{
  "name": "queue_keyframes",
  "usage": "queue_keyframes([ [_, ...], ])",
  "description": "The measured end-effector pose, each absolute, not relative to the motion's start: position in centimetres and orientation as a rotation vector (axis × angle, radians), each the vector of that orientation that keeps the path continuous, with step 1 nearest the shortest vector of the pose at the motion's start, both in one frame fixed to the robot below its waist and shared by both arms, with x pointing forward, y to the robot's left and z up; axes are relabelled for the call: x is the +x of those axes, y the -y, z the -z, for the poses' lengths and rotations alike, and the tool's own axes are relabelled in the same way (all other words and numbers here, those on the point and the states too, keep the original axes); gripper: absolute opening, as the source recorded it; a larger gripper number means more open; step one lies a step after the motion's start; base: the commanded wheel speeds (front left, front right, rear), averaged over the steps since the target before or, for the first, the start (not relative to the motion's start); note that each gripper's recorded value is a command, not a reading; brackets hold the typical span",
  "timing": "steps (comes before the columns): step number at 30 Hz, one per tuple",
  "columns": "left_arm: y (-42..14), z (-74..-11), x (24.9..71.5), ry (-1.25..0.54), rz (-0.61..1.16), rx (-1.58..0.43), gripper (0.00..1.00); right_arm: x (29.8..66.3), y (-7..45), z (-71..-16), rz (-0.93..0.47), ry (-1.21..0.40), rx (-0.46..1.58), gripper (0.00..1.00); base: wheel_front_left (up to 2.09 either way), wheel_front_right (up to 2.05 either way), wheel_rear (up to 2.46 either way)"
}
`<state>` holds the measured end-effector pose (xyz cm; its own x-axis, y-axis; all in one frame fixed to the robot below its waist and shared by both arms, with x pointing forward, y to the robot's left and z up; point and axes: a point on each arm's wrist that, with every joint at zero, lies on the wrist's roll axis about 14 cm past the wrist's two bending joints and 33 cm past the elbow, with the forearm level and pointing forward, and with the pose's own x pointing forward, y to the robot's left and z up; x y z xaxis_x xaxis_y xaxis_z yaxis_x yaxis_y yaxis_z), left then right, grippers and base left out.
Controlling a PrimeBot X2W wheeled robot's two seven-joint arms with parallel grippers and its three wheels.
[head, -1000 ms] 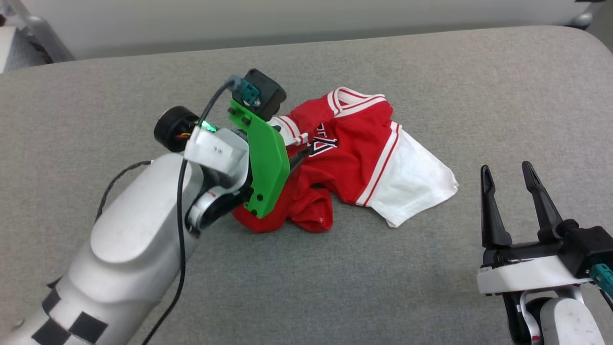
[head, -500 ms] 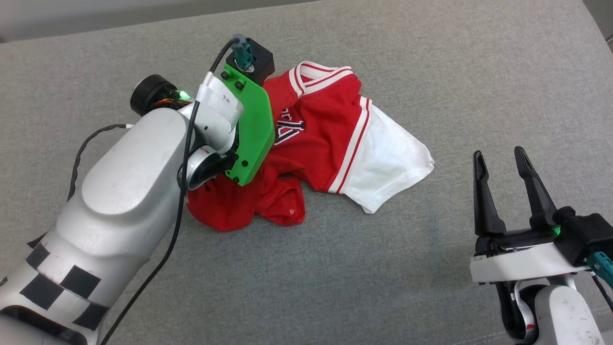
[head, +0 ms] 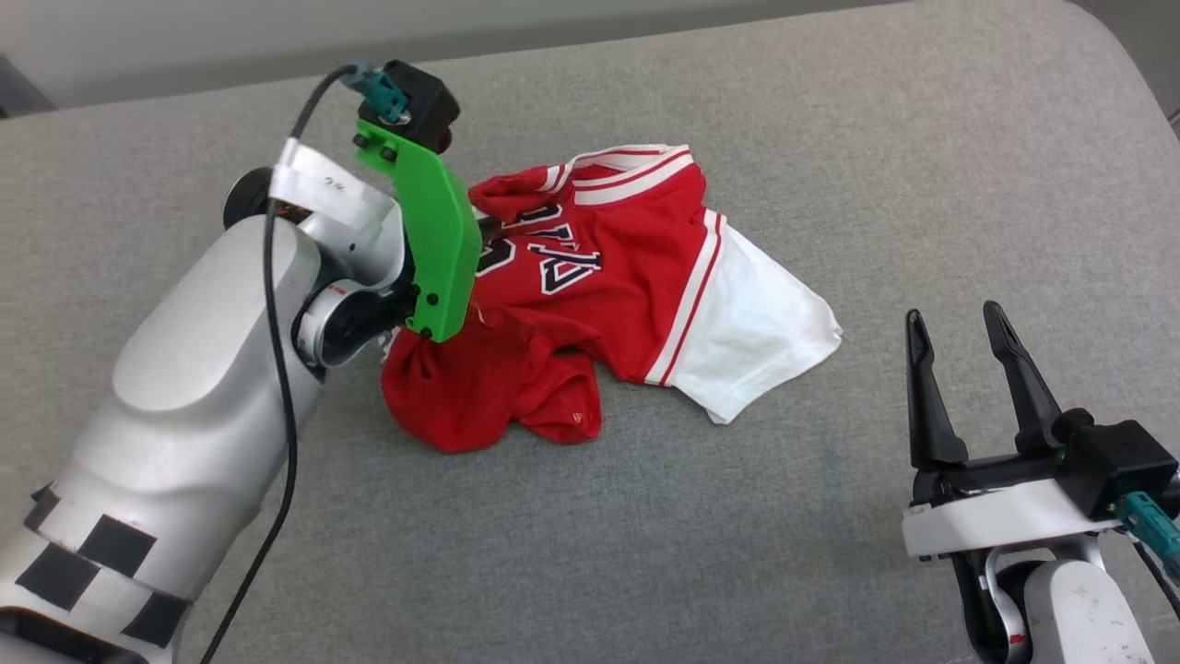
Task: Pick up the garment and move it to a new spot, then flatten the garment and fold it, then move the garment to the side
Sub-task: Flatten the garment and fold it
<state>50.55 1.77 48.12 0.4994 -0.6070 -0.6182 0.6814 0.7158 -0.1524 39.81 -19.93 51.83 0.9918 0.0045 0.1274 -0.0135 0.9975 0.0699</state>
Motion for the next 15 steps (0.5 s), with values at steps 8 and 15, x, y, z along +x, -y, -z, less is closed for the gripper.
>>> queue_keyframes([
  [8, -7.3, -51.3, 49.4, -0.671, 0.656, -0.016, 0.0, 39.3, 18.1, -52.8, -0.064, 0.154, 0.065, 1.0, 0.0, 0.0, 0.0],
  [15, -15.3, -50.4, 50.2, -0.755, 0.443, -0.025, 0.0, 41.3, 15.1, -52.8, -0.152, 0.163, 0.076, 1.0, 0.0, 0.0, 0.0],
])
